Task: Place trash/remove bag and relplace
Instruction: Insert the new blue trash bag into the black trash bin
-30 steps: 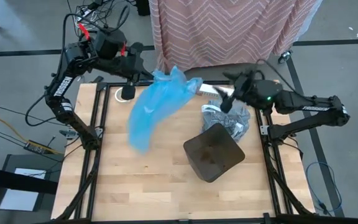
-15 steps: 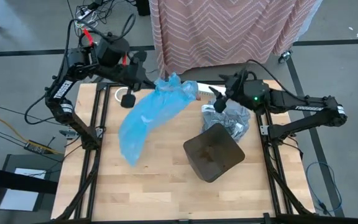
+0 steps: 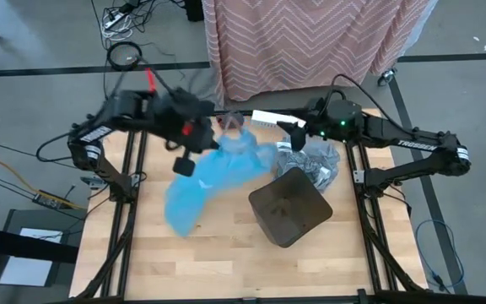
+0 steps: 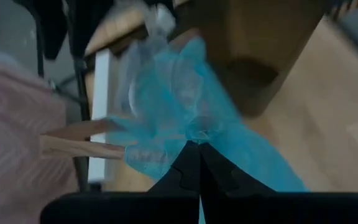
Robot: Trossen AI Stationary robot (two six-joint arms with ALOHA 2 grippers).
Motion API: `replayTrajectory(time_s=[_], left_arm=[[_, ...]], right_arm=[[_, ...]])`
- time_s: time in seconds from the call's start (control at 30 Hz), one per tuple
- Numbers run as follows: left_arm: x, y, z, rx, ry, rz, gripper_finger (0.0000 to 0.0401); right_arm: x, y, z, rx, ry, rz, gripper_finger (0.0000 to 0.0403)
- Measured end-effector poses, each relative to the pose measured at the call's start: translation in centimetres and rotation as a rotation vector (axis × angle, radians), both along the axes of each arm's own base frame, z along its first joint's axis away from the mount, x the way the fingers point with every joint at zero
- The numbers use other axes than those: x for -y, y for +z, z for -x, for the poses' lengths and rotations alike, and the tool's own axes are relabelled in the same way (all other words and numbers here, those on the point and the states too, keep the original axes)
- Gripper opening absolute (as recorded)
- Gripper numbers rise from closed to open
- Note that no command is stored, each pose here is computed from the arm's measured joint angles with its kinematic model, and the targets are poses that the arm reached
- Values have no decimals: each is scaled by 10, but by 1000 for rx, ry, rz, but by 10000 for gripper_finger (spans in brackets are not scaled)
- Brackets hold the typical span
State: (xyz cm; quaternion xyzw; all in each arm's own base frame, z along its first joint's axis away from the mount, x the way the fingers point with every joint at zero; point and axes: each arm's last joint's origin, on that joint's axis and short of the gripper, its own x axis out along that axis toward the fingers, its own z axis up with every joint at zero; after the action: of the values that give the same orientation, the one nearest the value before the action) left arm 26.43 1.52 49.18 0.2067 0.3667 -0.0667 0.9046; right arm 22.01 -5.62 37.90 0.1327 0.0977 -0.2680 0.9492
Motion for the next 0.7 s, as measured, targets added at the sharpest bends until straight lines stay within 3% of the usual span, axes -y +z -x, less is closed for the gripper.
replayTrajectory(time_s=[0.27,0.5,0.7], left_arm=[[15,-42,-23,-138,104,-166,1],[30,-42,-25,-99,154,-315,1],[51,-38,-16,-86,161,-443,1]], right_arm=[[-2,-21,2,-171,15,-108,268],[-4,-36,-31,-166,153,-170,263],[-4,-53,-60,-197,319,-126,263]])
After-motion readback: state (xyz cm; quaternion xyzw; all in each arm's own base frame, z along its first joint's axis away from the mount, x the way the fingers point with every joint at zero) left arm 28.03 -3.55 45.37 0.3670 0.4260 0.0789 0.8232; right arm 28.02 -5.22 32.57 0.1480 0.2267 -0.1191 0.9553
